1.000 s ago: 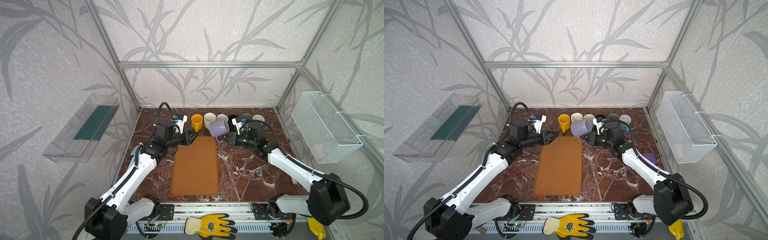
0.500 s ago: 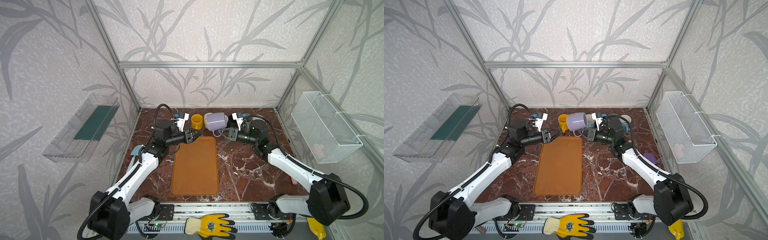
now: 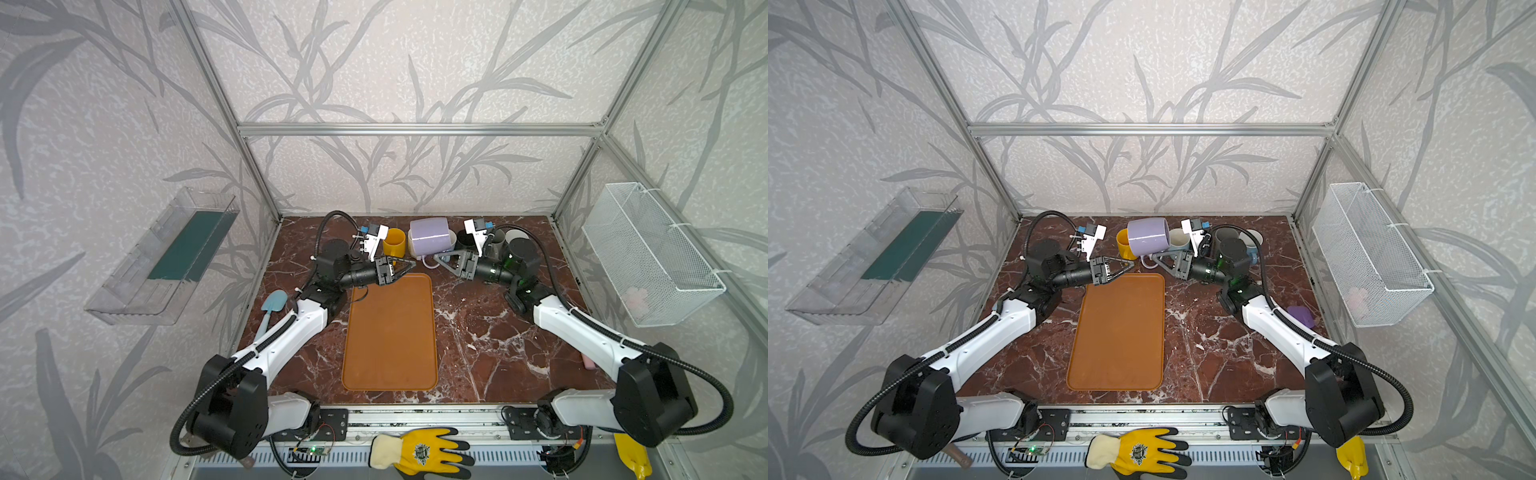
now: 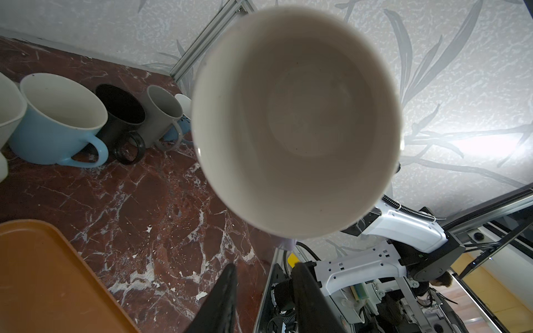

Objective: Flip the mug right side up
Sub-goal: 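Close the left gripper on the lavender mug's rim while the right gripper holds it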

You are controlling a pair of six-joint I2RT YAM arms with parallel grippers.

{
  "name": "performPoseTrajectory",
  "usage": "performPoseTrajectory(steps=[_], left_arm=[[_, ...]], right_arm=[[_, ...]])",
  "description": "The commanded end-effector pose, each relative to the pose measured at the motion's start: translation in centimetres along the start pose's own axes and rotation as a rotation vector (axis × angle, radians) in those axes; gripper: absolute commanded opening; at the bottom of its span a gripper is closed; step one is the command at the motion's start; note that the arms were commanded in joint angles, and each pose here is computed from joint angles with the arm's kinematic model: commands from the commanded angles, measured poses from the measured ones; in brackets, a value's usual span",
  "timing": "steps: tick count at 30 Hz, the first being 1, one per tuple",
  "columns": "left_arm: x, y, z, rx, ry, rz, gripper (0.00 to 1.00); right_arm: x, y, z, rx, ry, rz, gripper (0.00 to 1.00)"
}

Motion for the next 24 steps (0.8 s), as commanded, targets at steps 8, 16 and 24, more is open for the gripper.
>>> performPoseTrajectory(steps=[8,16,24], left_arm=[[0.1,0.7,-2.4,-0.101,0.046,0.021,0.36],[0.5,1.0,-3.0,-0.142,0.048,0.013,0.36],[1.3,1.1,-3.5,-0.171,0.050,-0.015,0.35]], right_arm=[[2.5,0.8,4.9,0.146,-0.158,-0.052,0.00],[2.0,1.6,5.1,0.158,-0.153,-0.035,0.00],[1.5,1.9,5.1,0.160,-0.145,-0.023,0.00]])
Point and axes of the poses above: each gripper's point midway between its finger pads, its own y axis out along the fingers, its own z axis along the line the jaws close on, x = y × z, the point moved 2 cm from there along -y, back along the fingers
